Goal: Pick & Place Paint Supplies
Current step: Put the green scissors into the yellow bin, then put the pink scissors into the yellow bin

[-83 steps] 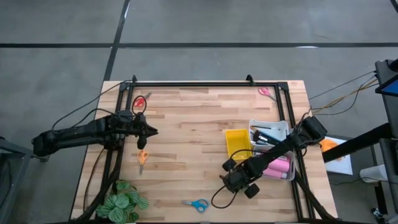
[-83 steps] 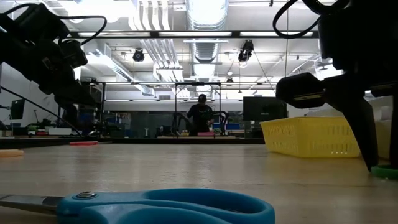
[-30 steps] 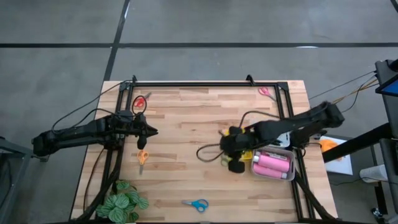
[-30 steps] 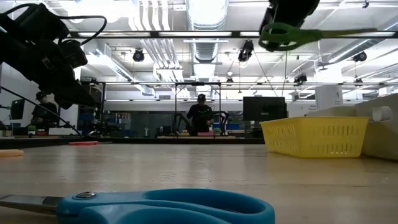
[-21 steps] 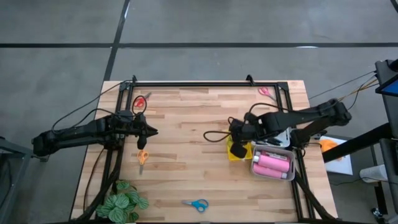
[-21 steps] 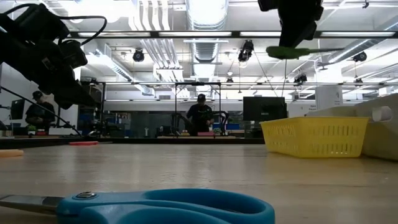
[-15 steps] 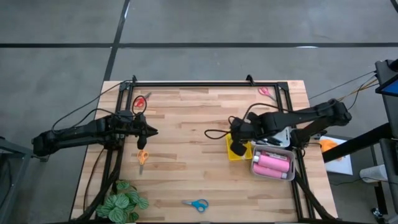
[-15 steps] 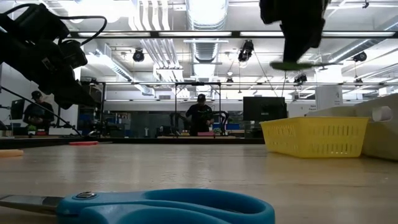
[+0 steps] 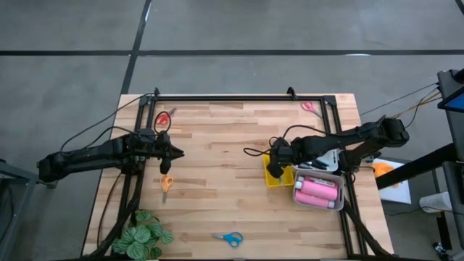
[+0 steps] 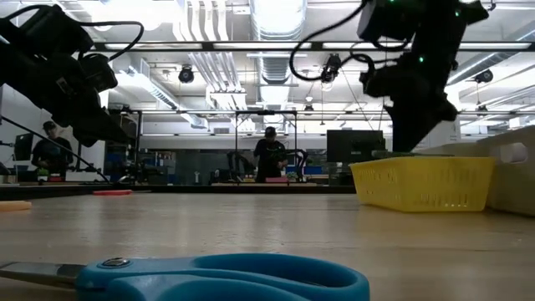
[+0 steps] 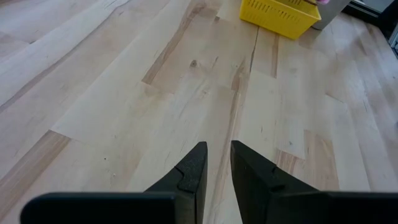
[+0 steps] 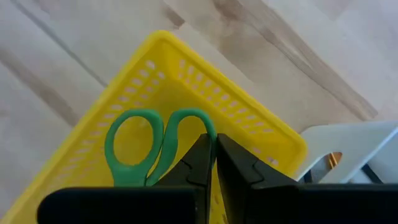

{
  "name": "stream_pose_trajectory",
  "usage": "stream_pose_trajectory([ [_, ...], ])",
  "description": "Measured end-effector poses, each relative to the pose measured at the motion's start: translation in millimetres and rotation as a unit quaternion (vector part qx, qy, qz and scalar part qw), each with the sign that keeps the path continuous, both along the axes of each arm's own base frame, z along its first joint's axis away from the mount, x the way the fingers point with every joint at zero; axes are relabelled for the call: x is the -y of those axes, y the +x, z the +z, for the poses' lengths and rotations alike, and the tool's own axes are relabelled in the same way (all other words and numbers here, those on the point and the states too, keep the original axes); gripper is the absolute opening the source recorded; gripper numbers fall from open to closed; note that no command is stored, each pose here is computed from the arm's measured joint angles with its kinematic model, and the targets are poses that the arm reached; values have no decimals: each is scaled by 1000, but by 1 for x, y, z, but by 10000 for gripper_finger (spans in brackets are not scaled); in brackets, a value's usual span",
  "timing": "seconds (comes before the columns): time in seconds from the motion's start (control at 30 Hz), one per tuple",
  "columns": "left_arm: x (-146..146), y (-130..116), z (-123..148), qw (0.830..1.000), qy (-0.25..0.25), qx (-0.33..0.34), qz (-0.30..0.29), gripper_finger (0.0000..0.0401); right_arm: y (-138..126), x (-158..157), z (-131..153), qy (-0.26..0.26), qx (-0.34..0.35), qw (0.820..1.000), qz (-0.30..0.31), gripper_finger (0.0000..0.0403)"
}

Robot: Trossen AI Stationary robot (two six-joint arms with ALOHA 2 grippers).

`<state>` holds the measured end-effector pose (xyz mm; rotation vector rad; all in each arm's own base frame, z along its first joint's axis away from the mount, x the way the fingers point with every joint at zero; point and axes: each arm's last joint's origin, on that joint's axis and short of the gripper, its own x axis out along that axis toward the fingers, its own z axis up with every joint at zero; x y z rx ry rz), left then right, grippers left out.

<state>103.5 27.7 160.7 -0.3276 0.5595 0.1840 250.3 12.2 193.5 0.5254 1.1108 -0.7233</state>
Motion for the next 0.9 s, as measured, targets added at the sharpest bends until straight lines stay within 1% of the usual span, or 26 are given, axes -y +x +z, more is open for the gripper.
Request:
stream_pose_trajectory([
  [0.13,0,0,0,1000,0,0,0,72,-4,2,-10,4,0,1000,-19,14],
  [0.3,0,0,0,1000,0,0,0,72,-7,5,-15,4,-6,1000,-28,14],
  [0.63,0,0,0,1000,0,0,0,72,-7,5,-15,1,-9,1000,-19,17],
  [0.7,0,0,0,1000,0,0,0,72,-7,5,-15,1,-10,1000,-18,29],
  [0.83,0,0,0,1000,0,0,0,72,-7,6,-15,2,-10,1000,-21,64],
  [0.9,0,0,0,1000,0,0,0,72,-7,6,-15,2,-9,1000,-22,73],
])
